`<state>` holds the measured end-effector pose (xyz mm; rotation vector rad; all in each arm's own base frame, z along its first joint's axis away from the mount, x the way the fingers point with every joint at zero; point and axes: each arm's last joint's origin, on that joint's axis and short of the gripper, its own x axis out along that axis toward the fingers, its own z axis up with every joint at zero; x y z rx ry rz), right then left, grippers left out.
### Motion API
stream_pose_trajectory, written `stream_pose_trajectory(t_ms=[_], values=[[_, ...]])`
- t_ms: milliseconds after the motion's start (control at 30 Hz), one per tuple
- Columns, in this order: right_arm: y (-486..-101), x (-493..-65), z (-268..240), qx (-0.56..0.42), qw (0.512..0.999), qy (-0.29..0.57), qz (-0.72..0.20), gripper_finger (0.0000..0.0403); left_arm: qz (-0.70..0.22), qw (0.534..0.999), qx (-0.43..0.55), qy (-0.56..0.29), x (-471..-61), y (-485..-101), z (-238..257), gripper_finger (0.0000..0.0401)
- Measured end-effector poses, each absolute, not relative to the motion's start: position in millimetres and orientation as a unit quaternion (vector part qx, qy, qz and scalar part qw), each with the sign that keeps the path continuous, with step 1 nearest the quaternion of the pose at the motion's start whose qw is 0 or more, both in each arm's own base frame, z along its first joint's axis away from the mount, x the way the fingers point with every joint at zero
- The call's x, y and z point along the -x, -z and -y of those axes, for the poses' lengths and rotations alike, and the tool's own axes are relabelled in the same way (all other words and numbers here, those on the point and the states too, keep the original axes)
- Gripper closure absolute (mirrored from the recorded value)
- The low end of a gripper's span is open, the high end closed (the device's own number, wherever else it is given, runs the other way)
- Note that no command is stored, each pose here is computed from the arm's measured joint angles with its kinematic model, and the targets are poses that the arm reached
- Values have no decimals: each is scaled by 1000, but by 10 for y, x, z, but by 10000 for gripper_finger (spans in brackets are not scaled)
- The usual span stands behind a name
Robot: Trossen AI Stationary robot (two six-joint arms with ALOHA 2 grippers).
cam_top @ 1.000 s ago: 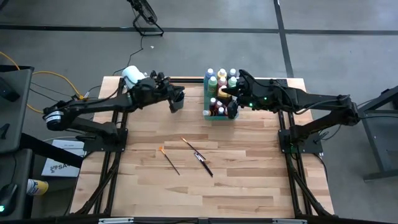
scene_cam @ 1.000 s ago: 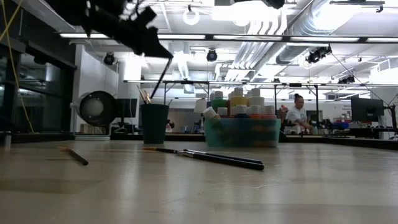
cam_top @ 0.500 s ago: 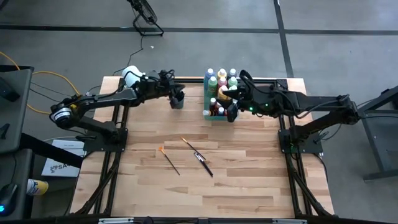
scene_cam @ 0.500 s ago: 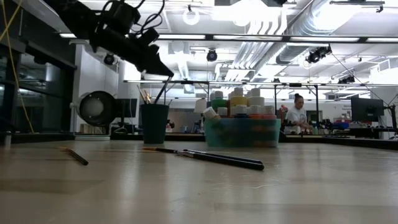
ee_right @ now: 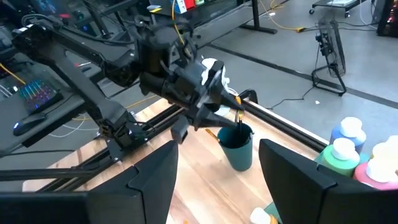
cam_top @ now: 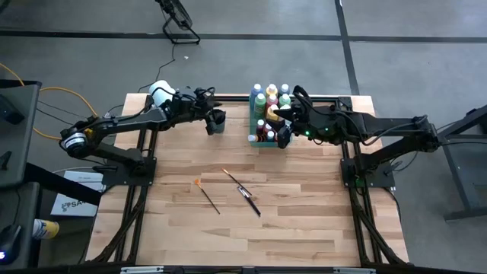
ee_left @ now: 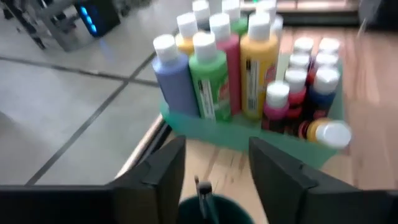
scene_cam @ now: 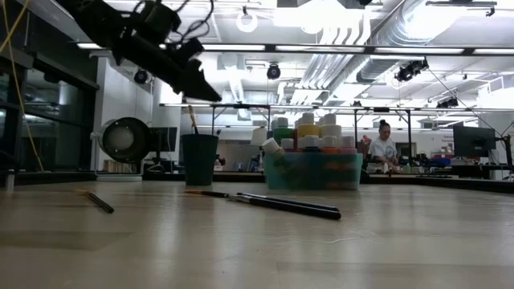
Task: Pick & Place Paint Supplies
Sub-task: Put the black gold paint brush into the black cup
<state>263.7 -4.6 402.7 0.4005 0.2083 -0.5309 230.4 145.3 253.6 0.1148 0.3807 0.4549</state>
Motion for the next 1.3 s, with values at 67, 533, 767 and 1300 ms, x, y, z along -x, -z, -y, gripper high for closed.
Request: stream_pose_trajectory(t_ms=[67, 533, 767, 1300], values=[[-4026, -2639, 32, -200, 941, 252, -104, 184, -169, 958, -60, -222, -2259, -2626, -1421, 212], [-3992, -2716, -91, -267, 948, 86, -150, 184, -69, 984, -72, -150, -1744, -3195, -1029, 190], [-3898, -2959, -233, -268, 950, 96, -126, 184, -54, 983, -88, -150, -1446, -3335, -837, 190], [-3785, -4122, -275, -215, 904, 219, -298, 184, -60, 989, -91, -102, -1117, -3366, -596, 190]])
